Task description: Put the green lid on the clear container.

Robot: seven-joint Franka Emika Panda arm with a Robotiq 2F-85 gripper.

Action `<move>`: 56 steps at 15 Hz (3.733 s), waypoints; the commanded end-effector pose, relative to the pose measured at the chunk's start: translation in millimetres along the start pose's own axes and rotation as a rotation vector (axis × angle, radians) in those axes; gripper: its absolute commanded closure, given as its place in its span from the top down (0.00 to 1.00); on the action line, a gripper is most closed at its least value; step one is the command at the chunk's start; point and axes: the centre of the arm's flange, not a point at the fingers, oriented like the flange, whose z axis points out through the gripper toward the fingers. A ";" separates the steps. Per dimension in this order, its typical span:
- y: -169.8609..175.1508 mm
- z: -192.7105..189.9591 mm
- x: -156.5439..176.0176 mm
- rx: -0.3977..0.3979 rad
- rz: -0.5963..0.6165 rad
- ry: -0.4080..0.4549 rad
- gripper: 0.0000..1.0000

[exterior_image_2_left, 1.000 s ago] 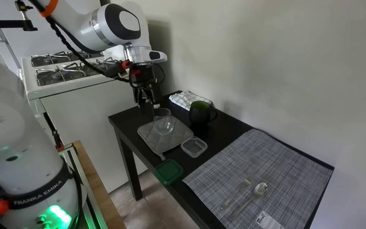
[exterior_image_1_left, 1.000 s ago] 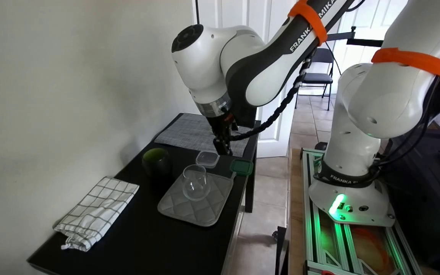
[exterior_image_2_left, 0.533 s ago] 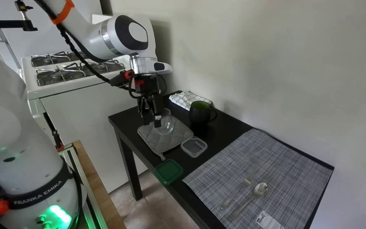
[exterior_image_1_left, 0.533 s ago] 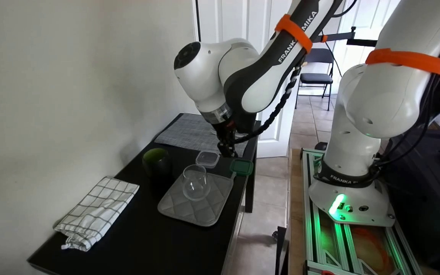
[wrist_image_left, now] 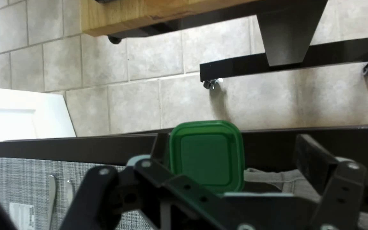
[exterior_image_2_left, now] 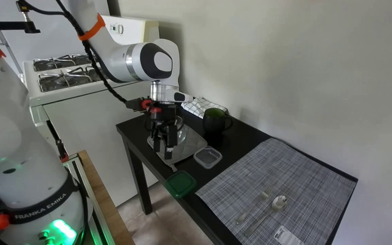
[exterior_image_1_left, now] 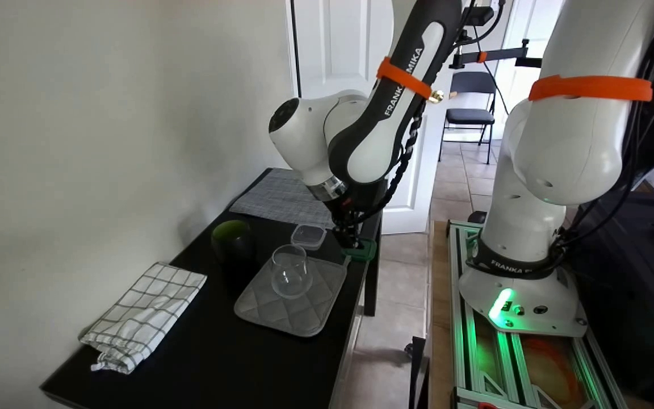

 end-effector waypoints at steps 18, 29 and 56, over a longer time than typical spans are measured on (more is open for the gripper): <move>31.6 90.8 1.7 0.117 -0.084 0.155 1.00; 34.4 107.8 9.2 0.183 0.010 0.184 1.00; 36.9 110.4 18.5 0.168 0.078 0.204 0.00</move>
